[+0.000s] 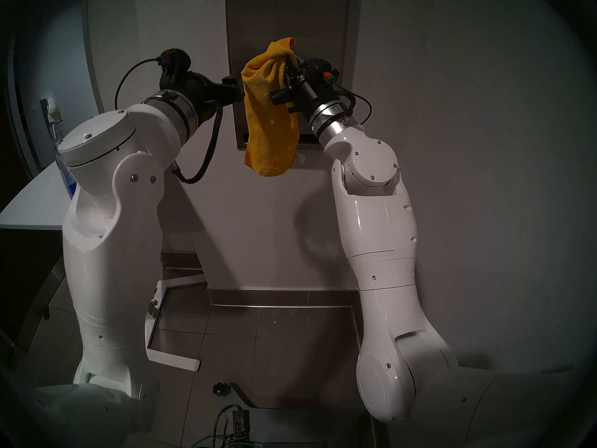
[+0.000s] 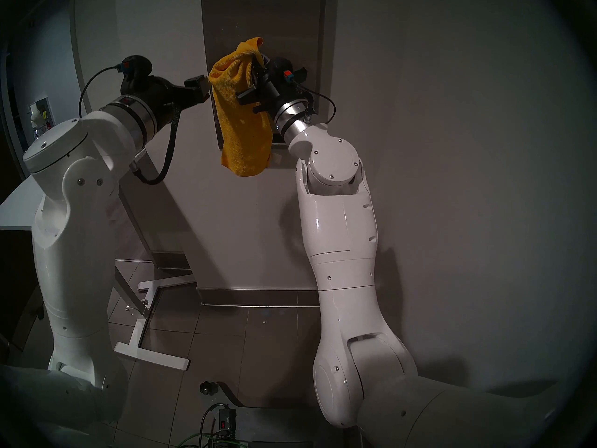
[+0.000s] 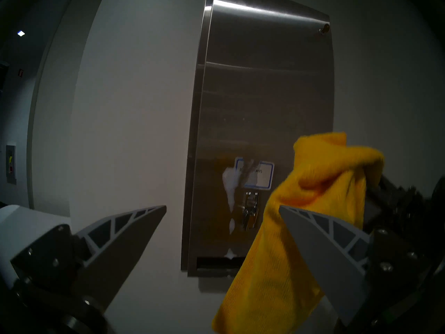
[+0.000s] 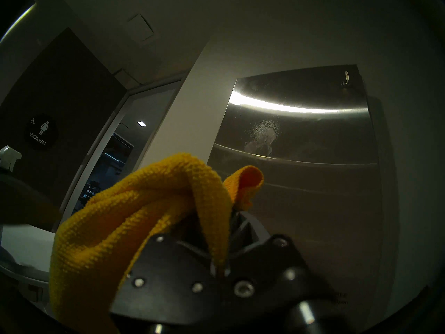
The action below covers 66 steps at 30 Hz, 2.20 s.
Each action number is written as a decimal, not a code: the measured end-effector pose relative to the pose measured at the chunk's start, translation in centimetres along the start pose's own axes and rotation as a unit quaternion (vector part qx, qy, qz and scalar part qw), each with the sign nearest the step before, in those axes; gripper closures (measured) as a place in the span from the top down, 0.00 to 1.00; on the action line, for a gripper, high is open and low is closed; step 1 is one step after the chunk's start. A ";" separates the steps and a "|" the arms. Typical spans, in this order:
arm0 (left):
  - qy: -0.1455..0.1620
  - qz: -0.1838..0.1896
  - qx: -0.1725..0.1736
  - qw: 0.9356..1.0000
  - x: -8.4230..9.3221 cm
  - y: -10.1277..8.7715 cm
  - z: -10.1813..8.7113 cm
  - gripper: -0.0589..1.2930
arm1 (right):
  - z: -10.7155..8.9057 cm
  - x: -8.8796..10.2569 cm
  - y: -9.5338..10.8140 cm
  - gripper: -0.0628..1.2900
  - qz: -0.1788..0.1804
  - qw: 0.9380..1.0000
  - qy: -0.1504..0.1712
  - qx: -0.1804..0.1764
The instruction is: Pick up the cloth and wipe the surface
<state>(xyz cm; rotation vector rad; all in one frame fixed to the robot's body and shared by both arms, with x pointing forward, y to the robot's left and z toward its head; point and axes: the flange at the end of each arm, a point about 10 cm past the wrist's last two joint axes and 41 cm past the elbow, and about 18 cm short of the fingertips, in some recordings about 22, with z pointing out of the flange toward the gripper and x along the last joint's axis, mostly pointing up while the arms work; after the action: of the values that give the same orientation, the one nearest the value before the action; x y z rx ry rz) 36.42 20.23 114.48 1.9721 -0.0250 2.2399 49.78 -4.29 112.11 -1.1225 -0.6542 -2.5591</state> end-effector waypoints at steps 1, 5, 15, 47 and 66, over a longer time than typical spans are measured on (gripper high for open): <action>-0.005 -0.002 0.000 1.000 -0.3 0.0 -0.3 0.97 | 0.2 0.1 0.1 0.02 -0.002 1.000 0.001 -0.001; -0.024 -0.015 -0.004 1.000 -1.2 0.2 -1.6 0.97 | 1.0 0.2 0.3 0.02 -0.011 1.000 0.002 -0.003; -0.026 -0.047 0.002 0.999 -1.4 -0.7 -2.5 0.97 | 3.1 -2.3 -2.7 0.02 -0.031 0.998 -0.028 0.054; -0.021 -0.079 -0.008 0.997 -1.1 -1.3 -2.8 0.97 | 7.7 -6.3 -1.2 0.02 -0.083 0.991 -0.105 -0.030; -0.022 -0.084 -0.010 0.996 -1.1 -1.3 -2.9 0.97 | 10.1 -8.5 -4.2 0.02 -0.072 0.978 -0.176 -0.084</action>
<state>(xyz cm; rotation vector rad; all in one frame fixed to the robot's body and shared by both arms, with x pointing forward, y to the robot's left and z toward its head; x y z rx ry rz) 33.91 21.77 112.91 1.9341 0.1083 2.0838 60.02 4.95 110.57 -1.6671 -0.6232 -2.5971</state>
